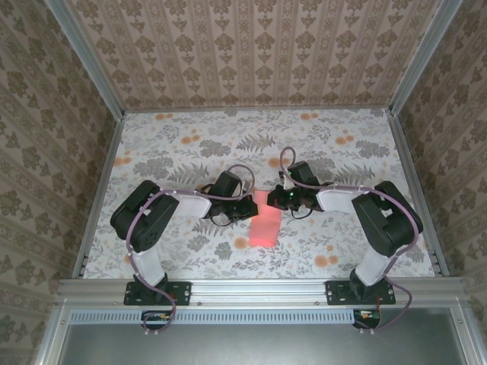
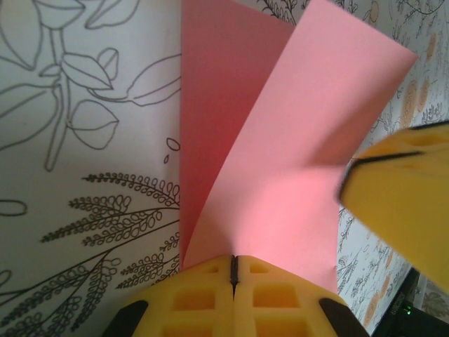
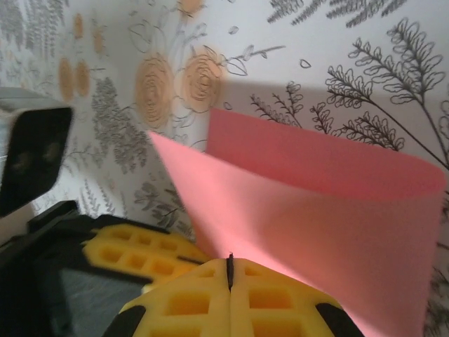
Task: Fold a paper plane with a square sheet of paper (pick it up from the middle)
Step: Fold the square sheet of paper in half at the center of the table.
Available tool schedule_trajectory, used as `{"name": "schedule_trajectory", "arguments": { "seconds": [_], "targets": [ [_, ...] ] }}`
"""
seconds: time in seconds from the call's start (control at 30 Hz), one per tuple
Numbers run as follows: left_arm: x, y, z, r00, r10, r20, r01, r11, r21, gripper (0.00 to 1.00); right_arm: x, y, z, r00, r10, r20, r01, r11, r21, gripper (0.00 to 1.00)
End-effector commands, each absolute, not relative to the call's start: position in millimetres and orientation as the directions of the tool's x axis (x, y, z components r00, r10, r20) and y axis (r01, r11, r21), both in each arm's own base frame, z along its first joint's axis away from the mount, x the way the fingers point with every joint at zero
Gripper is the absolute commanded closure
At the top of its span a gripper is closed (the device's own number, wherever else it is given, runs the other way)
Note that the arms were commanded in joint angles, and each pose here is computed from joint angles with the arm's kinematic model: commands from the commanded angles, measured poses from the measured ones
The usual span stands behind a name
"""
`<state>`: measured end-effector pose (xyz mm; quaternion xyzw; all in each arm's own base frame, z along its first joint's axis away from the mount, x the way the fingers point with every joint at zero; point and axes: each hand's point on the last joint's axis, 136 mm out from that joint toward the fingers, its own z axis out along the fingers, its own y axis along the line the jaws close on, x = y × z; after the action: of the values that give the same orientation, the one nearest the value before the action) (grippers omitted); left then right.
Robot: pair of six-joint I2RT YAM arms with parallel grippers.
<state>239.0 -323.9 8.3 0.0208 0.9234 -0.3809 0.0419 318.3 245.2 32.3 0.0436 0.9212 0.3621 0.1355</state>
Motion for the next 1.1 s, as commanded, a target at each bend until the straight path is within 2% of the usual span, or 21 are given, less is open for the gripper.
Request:
{"name": "schedule_trajectory", "arguments": {
  "seconds": [0.0,0.33,0.47,0.6,0.8,1.07],
  "targets": [
    [163,-226,-91,-0.979,-0.074,0.19,-0.128,0.948,-0.293,1.0,326,242,22,-0.959,0.204,-0.196,0.02,0.738,0.674,1.0],
    [161,-224,-93,-0.976,-0.086,0.199,-0.142,0.947,-0.287,1.0,366,176,-5,-0.912,0.36,-0.198,0.161,0.756,0.635,1.0],
    [163,-226,-90,-0.977,-0.086,0.193,-0.141,0.946,-0.292,1.0,385,165,10,-0.895,0.385,-0.224,0.162,0.749,0.642,1.0],
    [166,-227,-87,-0.979,-0.087,0.183,-0.14,0.944,-0.299,1.0,392,170,46,-0.884,0.385,-0.264,0.114,0.727,0.677,1.0],
    [174,-233,-80,-0.982,-0.102,0.159,-0.149,0.937,-0.315,1.0,343,191,70,-0.91,0.339,-0.238,0.072,0.696,0.715,1.0],
    [180,-238,-77,-0.982,-0.115,0.148,-0.159,0.929,-0.334,1.0,258,235,38,-0.975,0.208,-0.079,0.091,0.695,0.714,1.0]
  ]
}}
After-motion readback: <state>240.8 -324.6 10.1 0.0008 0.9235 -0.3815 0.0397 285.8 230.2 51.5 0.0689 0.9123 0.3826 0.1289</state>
